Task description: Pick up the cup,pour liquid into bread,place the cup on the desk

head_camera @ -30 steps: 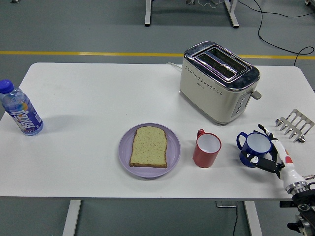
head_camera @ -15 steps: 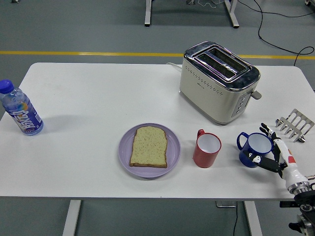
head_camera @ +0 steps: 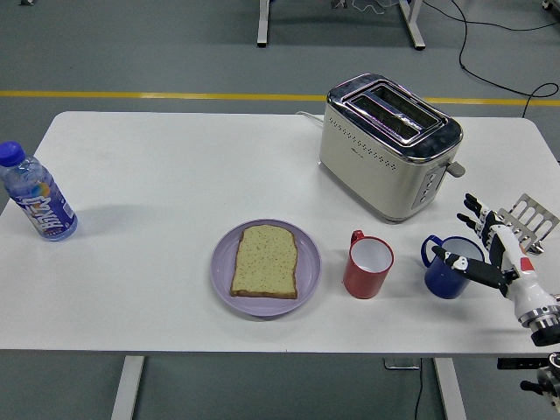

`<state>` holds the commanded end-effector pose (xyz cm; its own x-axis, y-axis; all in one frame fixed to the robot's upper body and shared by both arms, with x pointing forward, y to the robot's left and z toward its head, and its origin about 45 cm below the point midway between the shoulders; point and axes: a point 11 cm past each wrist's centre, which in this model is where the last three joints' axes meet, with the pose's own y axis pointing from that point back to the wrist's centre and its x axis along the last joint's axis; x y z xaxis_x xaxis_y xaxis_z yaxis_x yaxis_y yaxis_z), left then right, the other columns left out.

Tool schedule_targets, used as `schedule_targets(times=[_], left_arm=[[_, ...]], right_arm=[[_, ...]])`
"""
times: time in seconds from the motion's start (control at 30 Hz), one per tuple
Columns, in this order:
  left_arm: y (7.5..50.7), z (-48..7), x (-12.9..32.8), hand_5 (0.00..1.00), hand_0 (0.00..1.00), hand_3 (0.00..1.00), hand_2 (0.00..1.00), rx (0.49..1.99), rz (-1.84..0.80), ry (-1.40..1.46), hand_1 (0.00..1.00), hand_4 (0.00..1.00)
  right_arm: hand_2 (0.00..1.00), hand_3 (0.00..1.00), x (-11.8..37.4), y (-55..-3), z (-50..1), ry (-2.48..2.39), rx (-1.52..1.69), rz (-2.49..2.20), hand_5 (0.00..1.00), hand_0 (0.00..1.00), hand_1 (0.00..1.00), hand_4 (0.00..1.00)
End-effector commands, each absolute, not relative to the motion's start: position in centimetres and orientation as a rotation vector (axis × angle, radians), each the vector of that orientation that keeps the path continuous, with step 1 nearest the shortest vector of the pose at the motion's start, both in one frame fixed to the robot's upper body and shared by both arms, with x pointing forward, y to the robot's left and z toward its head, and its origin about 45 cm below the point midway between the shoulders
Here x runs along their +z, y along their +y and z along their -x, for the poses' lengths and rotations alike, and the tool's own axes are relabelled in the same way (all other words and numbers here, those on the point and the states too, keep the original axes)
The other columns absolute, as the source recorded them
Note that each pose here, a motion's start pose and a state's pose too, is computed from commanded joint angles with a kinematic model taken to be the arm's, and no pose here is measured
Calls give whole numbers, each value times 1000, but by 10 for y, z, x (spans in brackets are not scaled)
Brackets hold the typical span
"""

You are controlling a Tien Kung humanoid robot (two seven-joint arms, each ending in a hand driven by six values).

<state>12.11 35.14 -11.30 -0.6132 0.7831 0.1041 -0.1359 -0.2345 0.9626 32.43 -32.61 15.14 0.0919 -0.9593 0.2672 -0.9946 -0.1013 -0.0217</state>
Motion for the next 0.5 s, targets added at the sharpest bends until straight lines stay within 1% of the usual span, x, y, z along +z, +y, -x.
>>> schedule_targets(times=[0.17,0.3,0.33,0.5], left_arm=[[352,-122,-113,998,690,611,773,1910,-796,1400,756,396],[351,-122,-113,998,690,611,773,1911,-795,1401,756,396],[351,-122,-113,998,690,611,773,1911,-794,1400,756,396],[352,-122,-113,998,690,611,773,1911,-794,1399,756,396]], right_arm=[[998,998,174,-321,-330,-2057,362,-2223,111,998,900,934],[998,998,185,-325,-335,-2164,304,-2214,111,998,900,934],[896,892,186,-327,-336,-2183,272,-2214,158,931,818,917],[896,892,187,-343,-339,-2290,132,-2189,158,931,818,917]])
